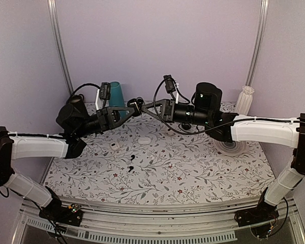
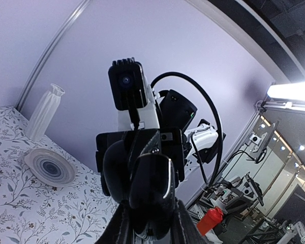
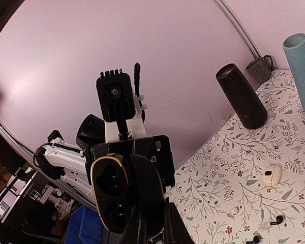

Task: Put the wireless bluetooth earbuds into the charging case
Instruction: Pass from the left arm to the right, then pass from the right arm to the left

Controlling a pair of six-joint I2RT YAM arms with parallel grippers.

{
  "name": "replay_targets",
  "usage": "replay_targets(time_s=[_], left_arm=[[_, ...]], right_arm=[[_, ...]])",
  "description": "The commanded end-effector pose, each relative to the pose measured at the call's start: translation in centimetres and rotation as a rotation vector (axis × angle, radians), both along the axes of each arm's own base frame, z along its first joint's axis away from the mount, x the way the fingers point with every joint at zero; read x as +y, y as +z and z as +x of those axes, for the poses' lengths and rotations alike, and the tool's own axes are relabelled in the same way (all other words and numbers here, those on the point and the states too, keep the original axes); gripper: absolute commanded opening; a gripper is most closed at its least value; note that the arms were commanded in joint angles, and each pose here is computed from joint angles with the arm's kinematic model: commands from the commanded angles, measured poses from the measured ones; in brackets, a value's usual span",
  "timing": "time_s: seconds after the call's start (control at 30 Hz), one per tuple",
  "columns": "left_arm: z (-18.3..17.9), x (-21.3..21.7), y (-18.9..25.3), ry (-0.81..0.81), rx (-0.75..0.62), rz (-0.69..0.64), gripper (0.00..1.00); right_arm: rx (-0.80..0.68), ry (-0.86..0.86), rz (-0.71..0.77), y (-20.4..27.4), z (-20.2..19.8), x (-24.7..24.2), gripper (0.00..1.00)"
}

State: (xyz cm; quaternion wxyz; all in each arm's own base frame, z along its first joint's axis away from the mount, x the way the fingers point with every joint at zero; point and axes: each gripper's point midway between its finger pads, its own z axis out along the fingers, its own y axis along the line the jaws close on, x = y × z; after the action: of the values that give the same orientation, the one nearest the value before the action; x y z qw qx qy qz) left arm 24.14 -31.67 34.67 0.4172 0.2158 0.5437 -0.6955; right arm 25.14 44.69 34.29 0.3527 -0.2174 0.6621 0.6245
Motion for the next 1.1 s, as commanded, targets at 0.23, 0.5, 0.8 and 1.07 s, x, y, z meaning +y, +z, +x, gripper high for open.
replay_targets(time_s=[0.23, 0.5, 0.8, 1.07], left_arm=[[0.3, 0.5, -1.0, 0.055, -0.102, 0.118, 0.55], [-0.5, 0.7, -2.2, 0.051, -0.302, 0.387, 0.61], [-1.4, 0.6, -3.4, -0.044, -0.376, 0.549, 0.60], [-3.6, 0.3, -2.8, -0.142, -0.448, 0.540, 0.53]], right_arm=[[-0.136, -0.030, -0.112, 2.3, -0.3, -0.8, 0.03], [-0.348, 0.029, -0.380, 0.6, -0.6, -1.4, 0.03], [-0.496, 0.089, -0.492, 0.2, -2.1, -2.3, 0.03], [-0.568, 0.131, -0.539, 0.3, -3.3, -2.2, 0.03]])
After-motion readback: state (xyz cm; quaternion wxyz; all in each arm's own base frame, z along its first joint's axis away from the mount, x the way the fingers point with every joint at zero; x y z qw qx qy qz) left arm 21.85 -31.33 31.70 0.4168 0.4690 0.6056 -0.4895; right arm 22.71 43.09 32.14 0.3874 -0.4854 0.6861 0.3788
